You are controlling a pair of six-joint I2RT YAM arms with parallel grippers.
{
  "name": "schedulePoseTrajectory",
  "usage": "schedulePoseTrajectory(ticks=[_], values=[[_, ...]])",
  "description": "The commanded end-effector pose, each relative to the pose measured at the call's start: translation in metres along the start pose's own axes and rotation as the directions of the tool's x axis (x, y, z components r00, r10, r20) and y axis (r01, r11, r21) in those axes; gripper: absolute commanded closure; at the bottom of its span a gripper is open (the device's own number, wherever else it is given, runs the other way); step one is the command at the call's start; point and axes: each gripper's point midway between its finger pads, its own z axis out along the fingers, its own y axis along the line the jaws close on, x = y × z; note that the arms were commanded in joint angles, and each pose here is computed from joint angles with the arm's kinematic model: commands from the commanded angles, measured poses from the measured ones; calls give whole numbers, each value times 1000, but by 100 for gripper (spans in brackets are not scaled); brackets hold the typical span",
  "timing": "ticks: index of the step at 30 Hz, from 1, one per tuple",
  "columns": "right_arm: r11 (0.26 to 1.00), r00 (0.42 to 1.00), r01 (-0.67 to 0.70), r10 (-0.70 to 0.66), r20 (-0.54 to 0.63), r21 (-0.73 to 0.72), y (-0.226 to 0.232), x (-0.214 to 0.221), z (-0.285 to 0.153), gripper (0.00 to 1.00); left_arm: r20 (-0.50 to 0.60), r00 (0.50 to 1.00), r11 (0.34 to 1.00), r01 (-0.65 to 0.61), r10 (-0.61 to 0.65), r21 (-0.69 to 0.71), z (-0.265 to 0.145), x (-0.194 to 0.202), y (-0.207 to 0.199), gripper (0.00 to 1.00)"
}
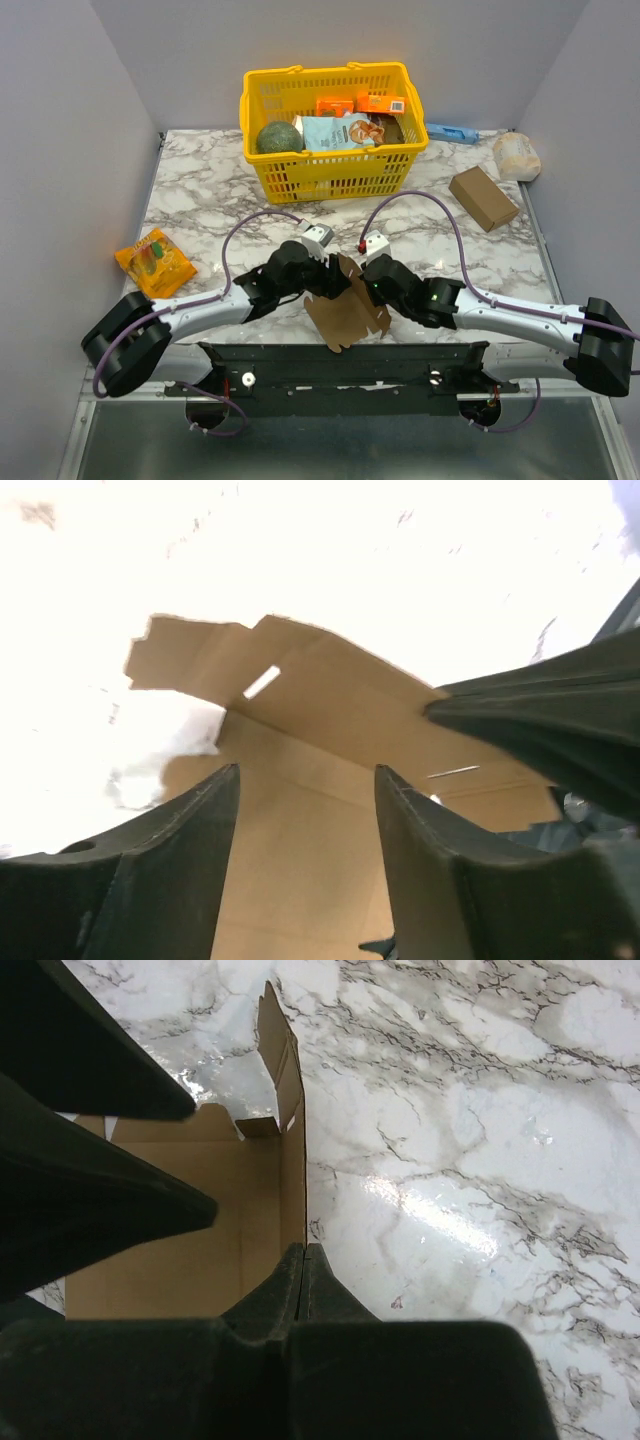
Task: Fold the paper box
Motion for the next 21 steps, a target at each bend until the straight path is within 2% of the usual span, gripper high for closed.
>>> schedulePoseTrajectory(ticks=[1, 5, 8, 12, 17, 21], values=[[1000, 999, 30, -30, 24, 4, -4, -2, -3, 100, 16, 996, 996, -87, 87, 1, -27, -9, 5, 31], [997, 997, 64, -62, 47, -31, -2, -6, -6, 100, 73, 979, 981, -193, 192, 8, -38, -25, 11, 26], [996, 995, 79, -75, 60, -52, 0, -7, -8, 100, 83, 957, 957, -284, 278, 63, -35, -31, 3, 22], [994, 994, 79, -73, 76, -77, 2, -7, -12, 99, 157, 887, 880, -456, 435, 137, -35, -41, -9, 17], [988, 993, 95, -86, 75, -125, 8, -3, -14, 100, 201, 842, 825, -535, 501, 185, -31, -49, -19, 16], [984, 993, 110, -101, 68, -143, 11, 0, -13, 100, 198, 823, 811, -563, 533, 159, -25, -52, -13, 16]])
